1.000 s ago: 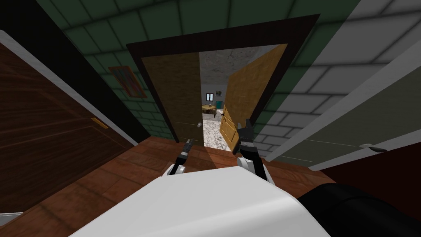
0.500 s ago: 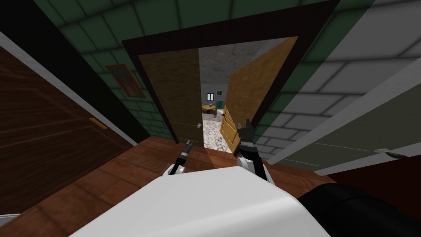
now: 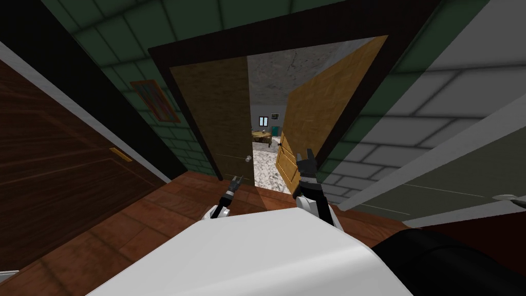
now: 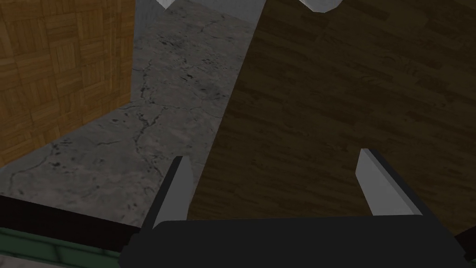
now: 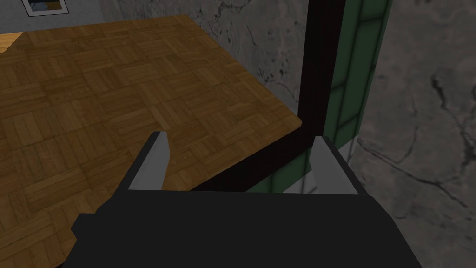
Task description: Push the door open
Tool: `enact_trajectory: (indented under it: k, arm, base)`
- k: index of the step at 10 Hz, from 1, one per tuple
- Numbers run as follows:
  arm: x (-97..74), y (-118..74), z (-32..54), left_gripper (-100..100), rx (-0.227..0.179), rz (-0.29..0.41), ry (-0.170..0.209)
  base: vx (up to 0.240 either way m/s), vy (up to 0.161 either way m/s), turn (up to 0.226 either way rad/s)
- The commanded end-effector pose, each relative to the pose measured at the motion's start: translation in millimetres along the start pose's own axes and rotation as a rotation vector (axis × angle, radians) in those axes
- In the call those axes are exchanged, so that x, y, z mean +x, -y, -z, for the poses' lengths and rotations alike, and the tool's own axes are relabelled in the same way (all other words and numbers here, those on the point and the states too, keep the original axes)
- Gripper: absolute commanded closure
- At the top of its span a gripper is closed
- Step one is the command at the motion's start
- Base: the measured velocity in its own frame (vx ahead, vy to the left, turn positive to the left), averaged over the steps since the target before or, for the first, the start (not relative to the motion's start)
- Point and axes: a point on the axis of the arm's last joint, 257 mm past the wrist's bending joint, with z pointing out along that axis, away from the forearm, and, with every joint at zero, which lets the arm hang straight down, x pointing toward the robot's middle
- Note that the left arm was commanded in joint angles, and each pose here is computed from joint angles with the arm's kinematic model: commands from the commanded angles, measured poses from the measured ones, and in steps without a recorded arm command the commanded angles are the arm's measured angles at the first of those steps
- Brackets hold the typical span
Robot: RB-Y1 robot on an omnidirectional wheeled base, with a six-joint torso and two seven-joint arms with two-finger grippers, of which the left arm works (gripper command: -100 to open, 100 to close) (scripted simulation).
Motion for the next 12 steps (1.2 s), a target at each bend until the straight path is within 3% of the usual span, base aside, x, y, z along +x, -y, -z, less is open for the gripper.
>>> enact_trajectory:
  k: [1, 12]
  arm:
    - [5.8, -5.7, 1.5, -100, -0.002, -0.042, -0.019]
    - [22.8, -35.8, 10.1, -100, -0.003, -0.259, -0.100]
  base:
    - [0.106, -0.033, 0.020]
    - [0.086, -0.025, 0.019]
